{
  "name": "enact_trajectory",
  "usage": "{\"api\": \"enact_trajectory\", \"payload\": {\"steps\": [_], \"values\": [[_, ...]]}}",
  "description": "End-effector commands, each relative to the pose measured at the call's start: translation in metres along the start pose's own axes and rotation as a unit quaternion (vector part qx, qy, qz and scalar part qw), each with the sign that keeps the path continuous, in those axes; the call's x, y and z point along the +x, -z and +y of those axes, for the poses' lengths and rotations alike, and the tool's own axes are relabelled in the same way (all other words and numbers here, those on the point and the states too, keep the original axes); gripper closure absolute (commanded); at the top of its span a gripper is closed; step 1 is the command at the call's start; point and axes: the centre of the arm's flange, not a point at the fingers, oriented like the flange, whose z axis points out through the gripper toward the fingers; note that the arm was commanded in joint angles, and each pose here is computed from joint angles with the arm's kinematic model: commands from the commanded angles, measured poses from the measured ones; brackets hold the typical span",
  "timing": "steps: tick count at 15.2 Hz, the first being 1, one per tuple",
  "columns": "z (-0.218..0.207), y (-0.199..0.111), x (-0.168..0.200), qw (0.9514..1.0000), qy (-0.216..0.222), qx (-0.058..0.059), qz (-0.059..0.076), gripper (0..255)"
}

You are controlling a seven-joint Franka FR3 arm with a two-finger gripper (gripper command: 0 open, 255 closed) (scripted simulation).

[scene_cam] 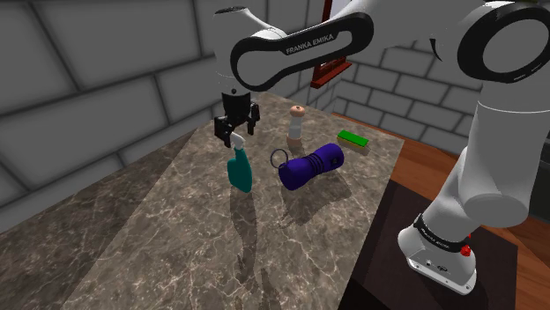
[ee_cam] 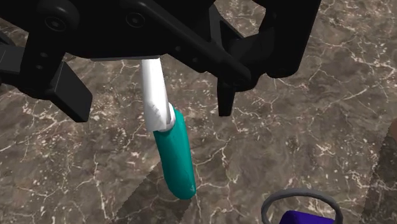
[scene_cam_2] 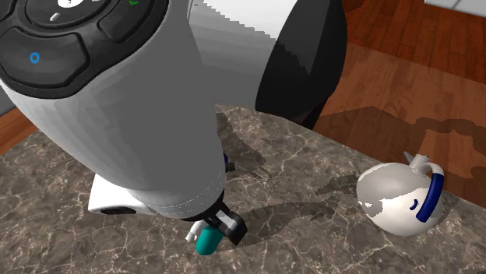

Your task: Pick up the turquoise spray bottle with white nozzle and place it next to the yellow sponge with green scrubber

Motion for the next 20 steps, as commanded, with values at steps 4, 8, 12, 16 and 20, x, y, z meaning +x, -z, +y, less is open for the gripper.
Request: {"api": "enact_trajectory", "payload": {"steps": [4,8,12,16,20], "values": [[0.0,-0.018,-0.0002,1.0,0.0,0.0,0.0,0],[0.0,-0.018,-0.0002,1.0,0.0,0.0,0.0,0],[0.0,-0.0179,-0.0002,1.0,0.0,0.0,0.0,255],[0.0,-0.0179,-0.0002,1.0,0.0,0.0,0.0,255],[0.0,-0.018,-0.0002,1.0,0.0,0.0,0.0,255]]}}
